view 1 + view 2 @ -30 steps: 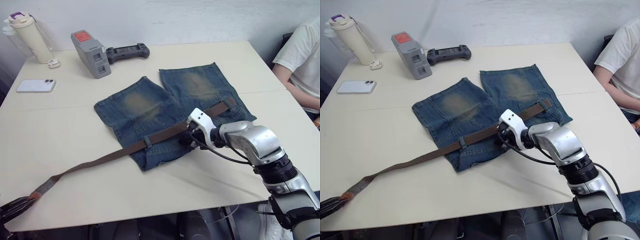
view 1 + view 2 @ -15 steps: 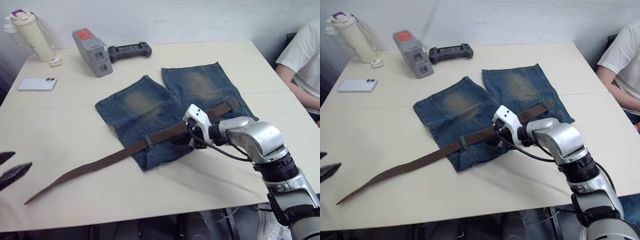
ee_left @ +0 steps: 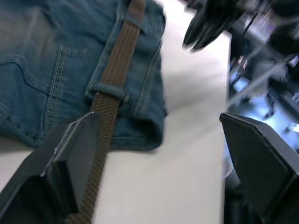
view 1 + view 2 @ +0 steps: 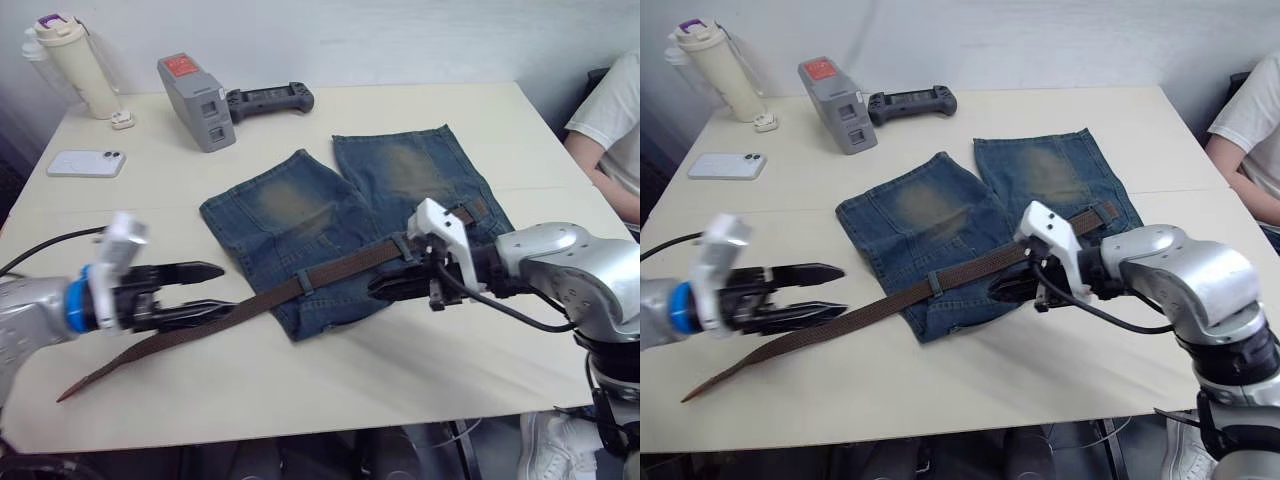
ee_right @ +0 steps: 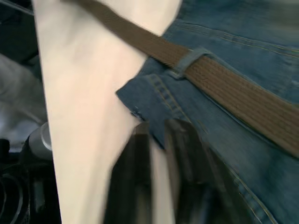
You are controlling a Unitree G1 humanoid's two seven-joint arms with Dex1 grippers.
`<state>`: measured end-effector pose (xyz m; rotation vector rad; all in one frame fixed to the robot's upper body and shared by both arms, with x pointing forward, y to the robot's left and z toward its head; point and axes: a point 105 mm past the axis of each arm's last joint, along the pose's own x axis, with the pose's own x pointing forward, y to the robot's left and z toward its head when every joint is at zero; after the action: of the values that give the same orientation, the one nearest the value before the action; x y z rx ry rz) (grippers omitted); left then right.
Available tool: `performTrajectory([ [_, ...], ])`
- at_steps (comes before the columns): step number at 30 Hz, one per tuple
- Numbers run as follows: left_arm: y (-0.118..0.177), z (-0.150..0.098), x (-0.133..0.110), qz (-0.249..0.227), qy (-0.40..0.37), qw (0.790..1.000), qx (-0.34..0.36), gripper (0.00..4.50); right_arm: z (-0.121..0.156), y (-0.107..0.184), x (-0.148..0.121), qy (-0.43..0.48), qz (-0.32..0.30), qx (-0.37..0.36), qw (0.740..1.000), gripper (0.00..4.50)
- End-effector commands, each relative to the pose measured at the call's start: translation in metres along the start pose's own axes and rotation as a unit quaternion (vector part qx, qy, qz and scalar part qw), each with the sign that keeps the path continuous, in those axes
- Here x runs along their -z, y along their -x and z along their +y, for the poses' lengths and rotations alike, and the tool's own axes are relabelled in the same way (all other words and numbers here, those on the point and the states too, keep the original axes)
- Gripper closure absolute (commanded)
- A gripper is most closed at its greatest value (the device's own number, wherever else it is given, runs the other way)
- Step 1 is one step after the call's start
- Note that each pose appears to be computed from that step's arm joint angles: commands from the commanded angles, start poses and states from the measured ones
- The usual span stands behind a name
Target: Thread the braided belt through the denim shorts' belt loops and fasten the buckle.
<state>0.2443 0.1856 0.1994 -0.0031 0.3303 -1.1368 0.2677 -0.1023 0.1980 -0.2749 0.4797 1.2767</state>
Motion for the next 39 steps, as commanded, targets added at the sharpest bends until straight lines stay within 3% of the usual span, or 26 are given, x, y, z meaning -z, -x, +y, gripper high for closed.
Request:
performTrajectory([
  [1,-0.073,0.019,-0.017,0.005,-0.048,0.999,0.004,0.00,0.011,0.022,-0.007,0.003,-0.024,0.051,0.998,2.09],
  [5,-0.108,0.030,-0.019,0.027,-0.037,0.999,-0.016,0.00,0.012,0.038,0.003,-0.014,-0.010,0.100,0.995,0.44],
  [7,-0.122,0.031,-0.012,0.050,-0.059,0.997,-0.018,0.00,0.010,0.043,0.007,-0.016,-0.004,0.131,0.991,0.09],
  [10,-0.134,0.035,0.000,0.084,-0.066,0.994,-0.032,0.00,0.007,0.051,0.012,-0.015,0.000,0.177,0.984,0.09],
  [17,-0.146,0.038,0.008,0.102,-0.058,0.992,-0.040,0.00,0.008,0.063,0.023,-0.020,0.018,0.225,0.974,0.09],
  [19,-0.146,0.033,0.000,0.081,-0.063,0.994,-0.027,0.00,0.009,0.066,0.024,-0.024,0.019,0.228,0.973,0.09],
  [22,-0.144,0.001,-0.029,0.006,-0.120,0.991,0.062,0.00,0.008,0.069,0.024,-0.028,0.017,0.231,0.972,0.09],
  [23,-0.141,-0.007,-0.028,0.008,-0.151,0.985,0.086,0.00,0.008,0.069,0.025,-0.028,0.019,0.231,0.972,0.09],
  [29,-0.134,-0.027,0.004,0.082,-0.228,0.957,0.159,0.00,0.004,0.067,0.027,-0.028,0.024,0.232,0.972,0.09],
  [32,-0.139,-0.009,0.030,0.134,-0.269,0.944,0.134,0.00,0.001,0.068,0.028,-0.025,0.026,0.237,0.971,0.09],
  [34,-0.141,-0.002,0.042,0.140,-0.249,0.949,0.131,0.00,0.000,0.067,0.028,-0.024,0.025,0.239,0.970,0.09],
  [39,-0.136,0.010,0.061,0.174,-0.261,0.940,0.135,1.52,-0.001,0.067,0.028,-0.018,0.024,0.242,0.970,0.00],
])
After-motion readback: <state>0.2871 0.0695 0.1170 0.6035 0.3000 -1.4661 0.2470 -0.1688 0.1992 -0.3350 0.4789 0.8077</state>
